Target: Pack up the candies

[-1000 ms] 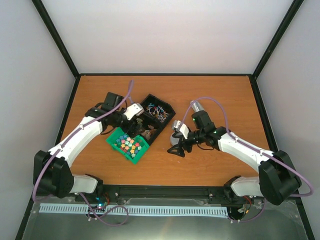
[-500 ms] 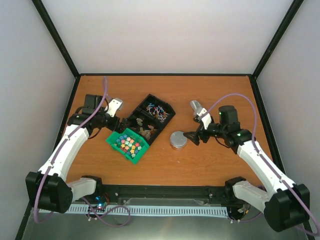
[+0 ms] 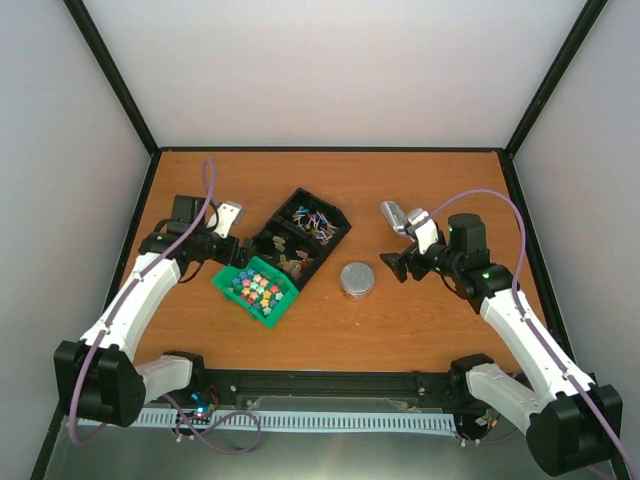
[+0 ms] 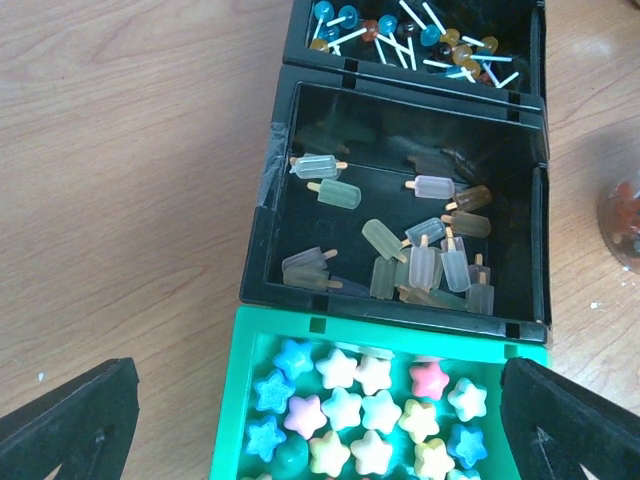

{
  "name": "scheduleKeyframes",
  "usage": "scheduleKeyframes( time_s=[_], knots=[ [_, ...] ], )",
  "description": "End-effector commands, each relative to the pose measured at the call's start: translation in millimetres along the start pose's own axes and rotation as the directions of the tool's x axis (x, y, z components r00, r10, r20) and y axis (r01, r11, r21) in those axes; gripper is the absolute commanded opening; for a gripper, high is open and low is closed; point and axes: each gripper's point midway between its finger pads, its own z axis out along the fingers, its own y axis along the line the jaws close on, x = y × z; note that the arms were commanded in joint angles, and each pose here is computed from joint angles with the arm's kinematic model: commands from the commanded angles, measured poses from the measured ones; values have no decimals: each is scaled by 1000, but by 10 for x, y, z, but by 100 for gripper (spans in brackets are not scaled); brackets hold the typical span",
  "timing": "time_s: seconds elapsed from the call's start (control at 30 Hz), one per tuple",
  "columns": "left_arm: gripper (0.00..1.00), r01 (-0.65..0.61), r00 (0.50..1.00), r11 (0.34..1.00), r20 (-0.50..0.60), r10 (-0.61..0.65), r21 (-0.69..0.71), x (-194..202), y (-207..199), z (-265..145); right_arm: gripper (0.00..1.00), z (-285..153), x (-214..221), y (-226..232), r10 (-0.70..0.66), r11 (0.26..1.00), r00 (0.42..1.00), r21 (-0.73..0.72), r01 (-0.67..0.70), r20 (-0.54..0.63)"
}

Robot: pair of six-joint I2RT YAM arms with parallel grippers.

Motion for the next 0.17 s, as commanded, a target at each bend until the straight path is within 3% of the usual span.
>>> scheduleKeyframes(
  time_s=[0.0, 0.13],
  knots=[
    [100, 23, 999, 1000, 40, -22, -18, -56, 33, -54, 100, -41, -2, -62, 13, 999, 1000, 45, -14, 21],
    [100, 15, 998, 1000, 60, -14, -23, -78, 32, -83, 100, -9, 57, 3, 14, 1000, 1000, 6, -14, 7]
  ],
)
